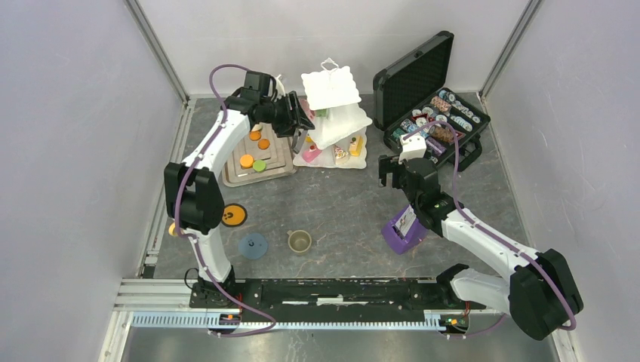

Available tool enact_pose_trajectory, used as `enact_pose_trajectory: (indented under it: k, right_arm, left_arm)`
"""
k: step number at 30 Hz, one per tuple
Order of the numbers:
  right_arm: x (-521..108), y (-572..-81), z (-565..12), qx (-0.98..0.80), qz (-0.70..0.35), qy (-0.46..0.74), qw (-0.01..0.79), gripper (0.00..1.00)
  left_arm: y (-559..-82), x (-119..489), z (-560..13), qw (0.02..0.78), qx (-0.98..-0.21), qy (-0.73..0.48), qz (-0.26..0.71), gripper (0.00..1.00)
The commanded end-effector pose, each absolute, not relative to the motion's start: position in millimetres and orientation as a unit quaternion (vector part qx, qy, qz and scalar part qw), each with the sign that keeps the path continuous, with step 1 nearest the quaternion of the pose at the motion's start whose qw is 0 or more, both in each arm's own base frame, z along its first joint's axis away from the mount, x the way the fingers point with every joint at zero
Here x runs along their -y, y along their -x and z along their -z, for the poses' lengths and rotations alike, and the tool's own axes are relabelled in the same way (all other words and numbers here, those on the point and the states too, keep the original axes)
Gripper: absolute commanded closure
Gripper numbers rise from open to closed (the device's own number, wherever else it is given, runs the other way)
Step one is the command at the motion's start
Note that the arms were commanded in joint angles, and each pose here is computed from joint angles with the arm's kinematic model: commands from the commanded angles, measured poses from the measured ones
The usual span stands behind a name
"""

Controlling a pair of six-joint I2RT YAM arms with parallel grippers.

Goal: Serve the afternoon tea

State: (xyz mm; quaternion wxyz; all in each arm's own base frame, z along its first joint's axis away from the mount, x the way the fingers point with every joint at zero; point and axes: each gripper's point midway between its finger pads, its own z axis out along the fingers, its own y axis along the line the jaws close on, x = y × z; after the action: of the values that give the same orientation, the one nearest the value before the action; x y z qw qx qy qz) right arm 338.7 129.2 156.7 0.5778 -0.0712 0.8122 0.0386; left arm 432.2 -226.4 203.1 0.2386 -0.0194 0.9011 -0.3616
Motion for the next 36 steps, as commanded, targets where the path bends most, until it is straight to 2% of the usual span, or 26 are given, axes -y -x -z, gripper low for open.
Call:
enact_pose_trajectory:
  k: [1, 11, 20, 23, 29, 36]
  right_arm:
    - [-135.0, -344.7, -172.8, -0.799, -0.05, 0.068, 0.596, 0.02]
    - [-134.9, -344.2, -175.2, -0.798, -0.052, 0.067, 0.597, 0.02]
    - [-137.0, -343.5, -177.8, -0.796, -0.059, 0.068, 0.599, 0.02]
    - [-137.9, -343.2, -177.7, -0.795, -0.061, 0.069, 0.599, 0.02]
    - [-136.6, -343.3, -178.8, -0.796, -0.057, 0.069, 0.599, 0.02]
    - [-134.7, -343.7, -178.7, -0.796, -0.051, 0.068, 0.599, 0.02]
  left_arm:
    - [-434.3, 223.6, -240.7, 0.287, -0.887, -0.001, 0.361, 0.37]
    - [-413.7, 176.0, -255.8, 0.323, -0.9, 0.007, 0.294, 0.41]
    - [-390.6, 81.3, -247.5, 0.346, -0.917, 0.065, 0.188, 0.38]
    - [-396.7, 61.0, -234.0, 0.33, -0.922, 0.097, 0.18, 0.36]
    - [-430.4, 57.0, -200.7, 0.299, -0.932, 0.117, 0.17, 0.34]
    - [-467.0, 27.7, -164.7, 0.28, -0.943, 0.137, 0.119, 0.33]
